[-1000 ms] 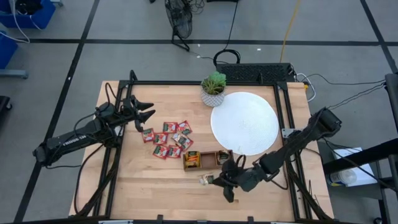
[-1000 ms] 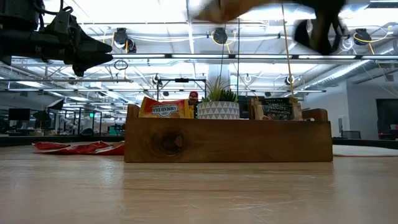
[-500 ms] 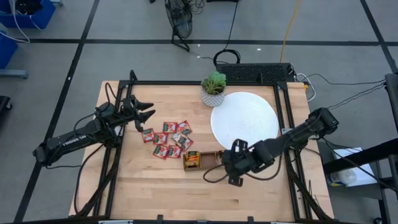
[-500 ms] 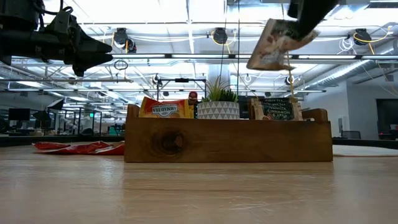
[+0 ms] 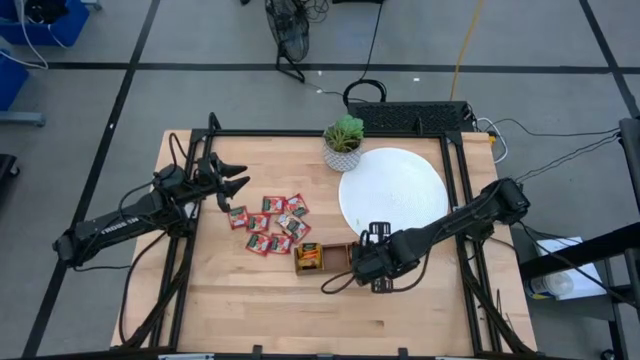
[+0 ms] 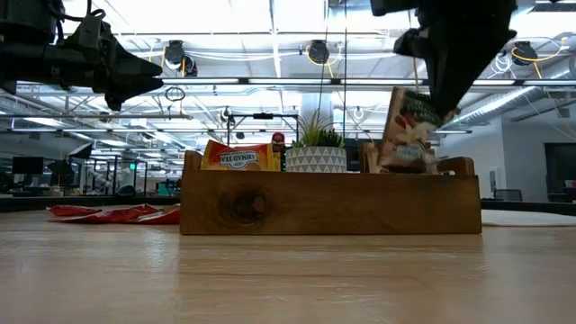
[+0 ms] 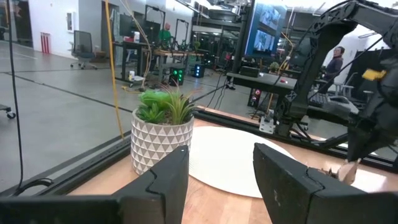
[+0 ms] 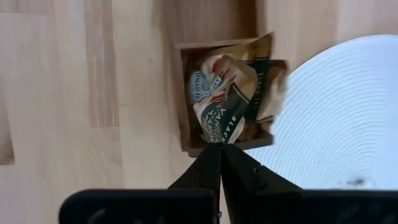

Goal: Pick & Place Tea
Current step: Put the light brown tea bag into the right section of the wooden organizer

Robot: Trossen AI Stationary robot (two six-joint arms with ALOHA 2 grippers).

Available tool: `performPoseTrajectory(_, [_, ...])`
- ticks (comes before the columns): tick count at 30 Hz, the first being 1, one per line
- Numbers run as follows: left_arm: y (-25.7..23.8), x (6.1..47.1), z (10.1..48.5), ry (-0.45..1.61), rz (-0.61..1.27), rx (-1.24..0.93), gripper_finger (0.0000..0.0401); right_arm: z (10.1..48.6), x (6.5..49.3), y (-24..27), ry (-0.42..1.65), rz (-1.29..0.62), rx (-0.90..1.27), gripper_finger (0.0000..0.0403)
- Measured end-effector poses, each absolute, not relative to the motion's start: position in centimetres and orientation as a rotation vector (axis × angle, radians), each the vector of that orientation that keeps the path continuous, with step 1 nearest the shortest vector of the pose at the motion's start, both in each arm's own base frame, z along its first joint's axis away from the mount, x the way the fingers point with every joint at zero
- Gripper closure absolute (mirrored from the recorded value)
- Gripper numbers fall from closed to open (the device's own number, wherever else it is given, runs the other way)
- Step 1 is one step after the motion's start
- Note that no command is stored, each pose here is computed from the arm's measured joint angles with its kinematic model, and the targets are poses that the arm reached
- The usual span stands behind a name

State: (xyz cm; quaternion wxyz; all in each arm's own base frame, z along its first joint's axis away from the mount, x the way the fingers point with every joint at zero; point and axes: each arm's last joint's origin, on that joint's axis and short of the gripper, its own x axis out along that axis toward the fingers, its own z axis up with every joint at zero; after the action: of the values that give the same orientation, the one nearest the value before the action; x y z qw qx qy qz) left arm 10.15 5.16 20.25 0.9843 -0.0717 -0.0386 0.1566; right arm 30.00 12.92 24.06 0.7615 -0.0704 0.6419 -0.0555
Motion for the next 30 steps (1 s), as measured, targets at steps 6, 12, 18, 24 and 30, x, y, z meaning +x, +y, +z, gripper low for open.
performPoseTrajectory(6, [5.2, 10.2, 20.2, -0.078, 0.315, -0.144, 0.0219, 22.7, 30.5, 12.9, 1.462, -0.089, -0.187, 0.0403])
performPoseTrajectory(12, [5.2, 10.2, 20.2, -0.078, 0.315, -0.144, 0.0219, 22.3, 30.9, 12.8, 1.457, -0.090, -0.191, 0.0403])
performPoseTrajectory(18, [5.2, 10.2, 20.2, -0.077, 0.315, -0.144, 0.0219, 21.5, 31.5, 13.1, 1.442, -0.082, -0.191, 0.0403])
performPoseTrajectory(24, [5.2, 10.2, 20.2, -0.077, 0.315, -0.144, 0.0219, 21.7, 31.9, 12.3, 1.424, -0.191, -0.056, 0.0396])
performPoseTrajectory(30, [5.2, 10.2, 20.2, -0.077, 0.315, -0.144, 0.0219, 21.7, 32.2, 12.3, 1.389, -0.213, -0.019, 0.0323])
